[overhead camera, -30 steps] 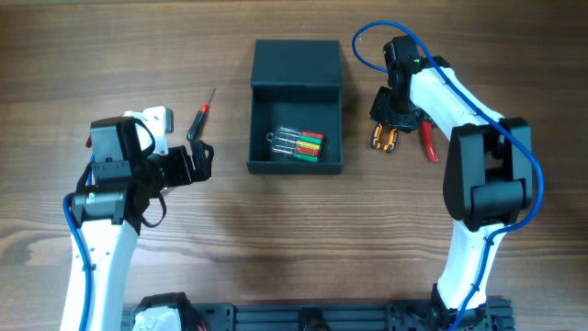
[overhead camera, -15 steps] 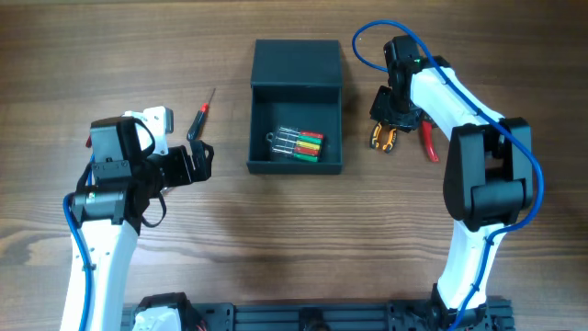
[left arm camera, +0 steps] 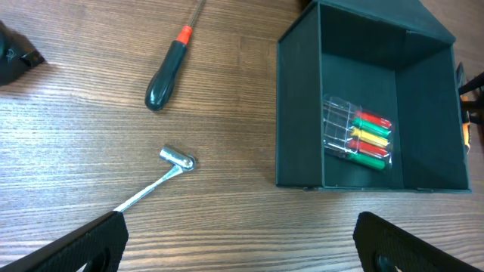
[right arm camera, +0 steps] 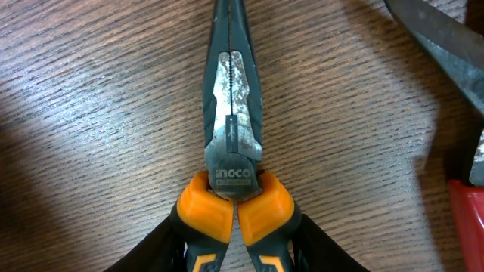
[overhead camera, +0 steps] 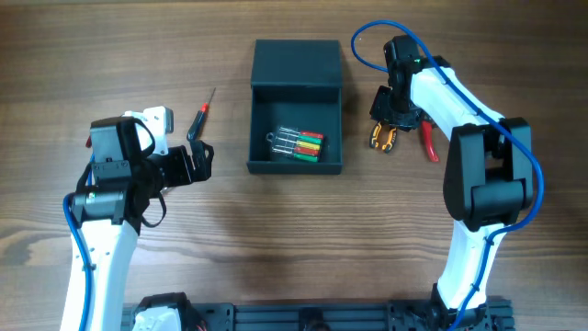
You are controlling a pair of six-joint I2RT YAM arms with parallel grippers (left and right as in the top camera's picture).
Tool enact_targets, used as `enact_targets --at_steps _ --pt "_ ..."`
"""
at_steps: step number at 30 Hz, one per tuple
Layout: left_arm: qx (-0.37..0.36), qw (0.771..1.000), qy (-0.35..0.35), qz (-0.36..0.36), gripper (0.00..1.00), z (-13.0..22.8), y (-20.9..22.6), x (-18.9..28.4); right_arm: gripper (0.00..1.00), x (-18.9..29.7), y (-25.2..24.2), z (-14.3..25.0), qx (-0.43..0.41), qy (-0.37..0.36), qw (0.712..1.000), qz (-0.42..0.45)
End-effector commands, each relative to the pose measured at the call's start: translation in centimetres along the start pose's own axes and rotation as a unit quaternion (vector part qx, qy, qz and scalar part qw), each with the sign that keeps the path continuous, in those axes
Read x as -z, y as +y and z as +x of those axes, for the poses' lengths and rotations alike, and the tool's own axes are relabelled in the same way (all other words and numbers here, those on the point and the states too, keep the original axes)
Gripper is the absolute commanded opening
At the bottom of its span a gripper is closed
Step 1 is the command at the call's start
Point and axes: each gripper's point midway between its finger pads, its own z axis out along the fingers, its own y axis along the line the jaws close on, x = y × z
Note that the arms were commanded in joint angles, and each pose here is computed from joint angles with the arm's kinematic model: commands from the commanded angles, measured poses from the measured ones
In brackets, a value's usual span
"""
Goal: Pack container
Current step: 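Lower the right gripper and grasp the pliers by the handles, then lift the pliers and carry them into the green box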
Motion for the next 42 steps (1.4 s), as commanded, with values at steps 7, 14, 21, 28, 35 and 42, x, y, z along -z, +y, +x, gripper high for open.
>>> enact_targets --at_steps 7,14,21,28,35,42 --pt "-0.007 1.0 -0.008 -0.003 1.0 -0.6 0.0 0.3 0.04 1.8 0.7 0.0 0.025 0.0 1.0 -0.019" --pt "-0.008 1.0 -0.008 -0.003 1.0 -0.6 0.0 0.3 0.04 5.4 0.6 -1.7 0.029 -0.053 0.998 -0.023" --pt "-0.007 1.0 -0.008 -0.003 1.0 -0.6 0.0 0.3 0.04 10.5 0.9 -2.9 0.045 -0.112 0.992 -0.044" --pt "-0.007 1.0 -0.007 -0.003 1.0 -0.6 0.0 0.3 0.04 19.4 2.7 -2.6 0.169 -0.209 0.959 -0.085" --pt "-0.007 1.0 -0.008 -0.003 1.0 -0.6 0.0 0.3 0.04 25.0 9.7 3.6 0.506 -0.267 0.81 -0.128" --pt "-0.006 1.0 -0.002 -0.003 1.0 -0.4 0.0 0.3 0.04 25.3 16.2 10.6 0.699 -0.278 0.646 -0.129"
